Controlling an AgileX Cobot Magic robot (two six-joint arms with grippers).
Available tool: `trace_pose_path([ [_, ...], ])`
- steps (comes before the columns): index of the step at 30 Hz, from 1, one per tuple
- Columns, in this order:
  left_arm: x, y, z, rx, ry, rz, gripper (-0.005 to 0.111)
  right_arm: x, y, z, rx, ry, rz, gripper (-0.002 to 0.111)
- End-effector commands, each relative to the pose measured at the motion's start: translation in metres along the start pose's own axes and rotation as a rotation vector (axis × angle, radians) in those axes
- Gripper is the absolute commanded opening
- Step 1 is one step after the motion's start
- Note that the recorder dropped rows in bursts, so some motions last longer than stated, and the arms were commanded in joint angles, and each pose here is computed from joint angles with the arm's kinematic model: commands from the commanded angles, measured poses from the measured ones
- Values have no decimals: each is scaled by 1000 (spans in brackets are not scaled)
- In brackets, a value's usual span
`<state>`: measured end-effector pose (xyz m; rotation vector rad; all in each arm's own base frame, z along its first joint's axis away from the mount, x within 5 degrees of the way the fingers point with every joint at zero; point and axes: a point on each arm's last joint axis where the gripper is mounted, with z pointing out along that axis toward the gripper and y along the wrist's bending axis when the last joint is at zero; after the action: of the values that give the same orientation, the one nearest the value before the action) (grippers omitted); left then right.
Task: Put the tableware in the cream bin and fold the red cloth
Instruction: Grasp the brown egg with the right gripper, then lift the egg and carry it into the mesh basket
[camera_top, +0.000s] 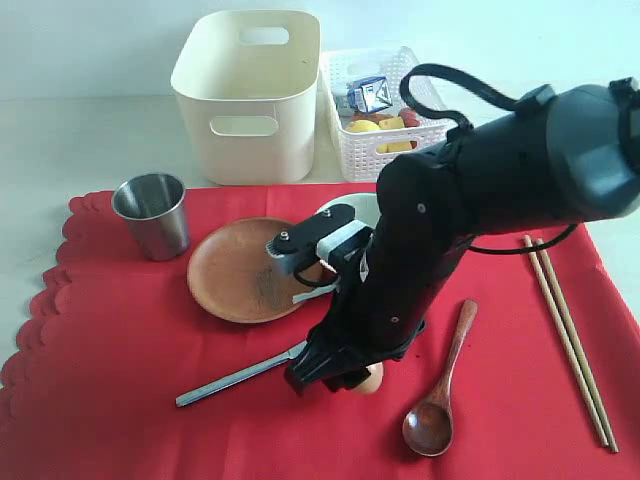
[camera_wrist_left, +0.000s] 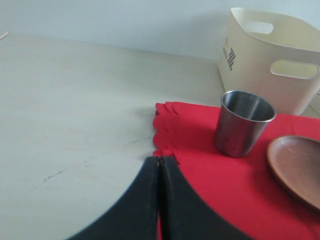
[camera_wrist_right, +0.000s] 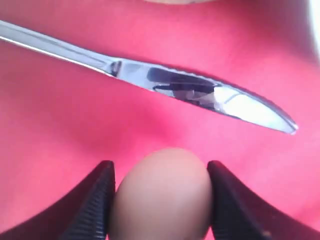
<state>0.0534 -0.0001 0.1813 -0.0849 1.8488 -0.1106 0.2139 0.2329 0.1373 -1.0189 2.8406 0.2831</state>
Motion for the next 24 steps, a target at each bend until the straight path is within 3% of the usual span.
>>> trace_pose_path([
  [1, 0, 0, 0, 3, -7, -7, 0, 2, 4, -28, -7, -51, -26, 0],
  [11, 0, 0, 0, 3, -7, -7, 0, 3, 10, -101, 7, -265, -92, 0],
  [24, 0, 0, 0, 3, -7, -7, 0, -30, 4, -166, 117, -493, -128, 0],
])
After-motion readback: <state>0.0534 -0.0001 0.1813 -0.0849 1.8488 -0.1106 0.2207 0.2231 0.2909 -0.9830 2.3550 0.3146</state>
